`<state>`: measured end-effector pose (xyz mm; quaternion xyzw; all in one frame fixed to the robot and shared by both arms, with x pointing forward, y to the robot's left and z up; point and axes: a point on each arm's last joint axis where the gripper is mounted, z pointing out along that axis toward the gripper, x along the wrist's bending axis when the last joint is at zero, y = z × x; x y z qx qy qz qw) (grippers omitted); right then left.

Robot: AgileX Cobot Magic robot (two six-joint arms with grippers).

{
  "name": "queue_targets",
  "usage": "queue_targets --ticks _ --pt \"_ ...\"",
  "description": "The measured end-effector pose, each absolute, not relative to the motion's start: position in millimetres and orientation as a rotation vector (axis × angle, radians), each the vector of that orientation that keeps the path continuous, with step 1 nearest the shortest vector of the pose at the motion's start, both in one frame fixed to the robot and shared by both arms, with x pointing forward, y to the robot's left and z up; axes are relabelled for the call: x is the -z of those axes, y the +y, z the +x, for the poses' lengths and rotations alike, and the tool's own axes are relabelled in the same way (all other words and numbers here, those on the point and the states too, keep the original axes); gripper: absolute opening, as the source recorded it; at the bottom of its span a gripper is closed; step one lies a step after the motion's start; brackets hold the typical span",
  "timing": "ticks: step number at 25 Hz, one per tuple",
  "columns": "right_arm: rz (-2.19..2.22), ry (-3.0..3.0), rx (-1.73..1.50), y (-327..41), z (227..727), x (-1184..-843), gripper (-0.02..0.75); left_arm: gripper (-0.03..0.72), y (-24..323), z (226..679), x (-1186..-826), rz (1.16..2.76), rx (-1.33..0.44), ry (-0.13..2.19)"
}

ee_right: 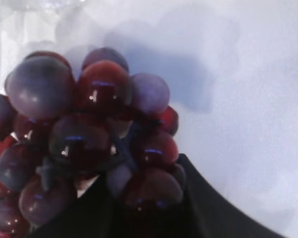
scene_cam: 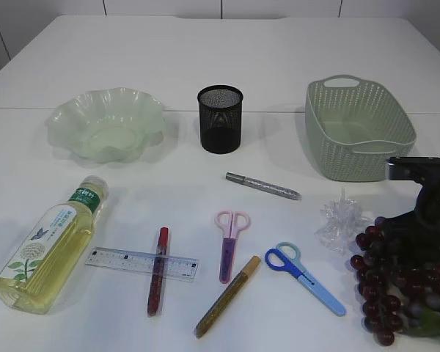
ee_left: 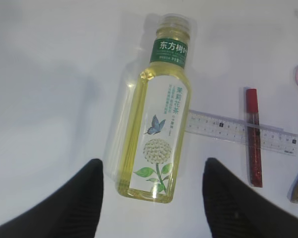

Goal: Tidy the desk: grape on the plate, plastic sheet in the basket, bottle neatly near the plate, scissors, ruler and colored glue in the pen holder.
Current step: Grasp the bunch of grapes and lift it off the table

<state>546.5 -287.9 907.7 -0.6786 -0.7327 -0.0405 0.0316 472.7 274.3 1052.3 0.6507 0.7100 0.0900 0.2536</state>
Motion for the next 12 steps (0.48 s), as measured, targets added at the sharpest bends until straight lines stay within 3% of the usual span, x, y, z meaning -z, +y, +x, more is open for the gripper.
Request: queue_targets --ticks 7,12 --pt "-2.081 -2.256 0.122 -288 543 -917 0.172 0.458 274 473 -1052 1.768 -0.245 1.929" --pt "-2.077 -2.287 0.152 -288 533 -947 0.164 0.458 274 473 -1052 1.769 -0.243 1.93"
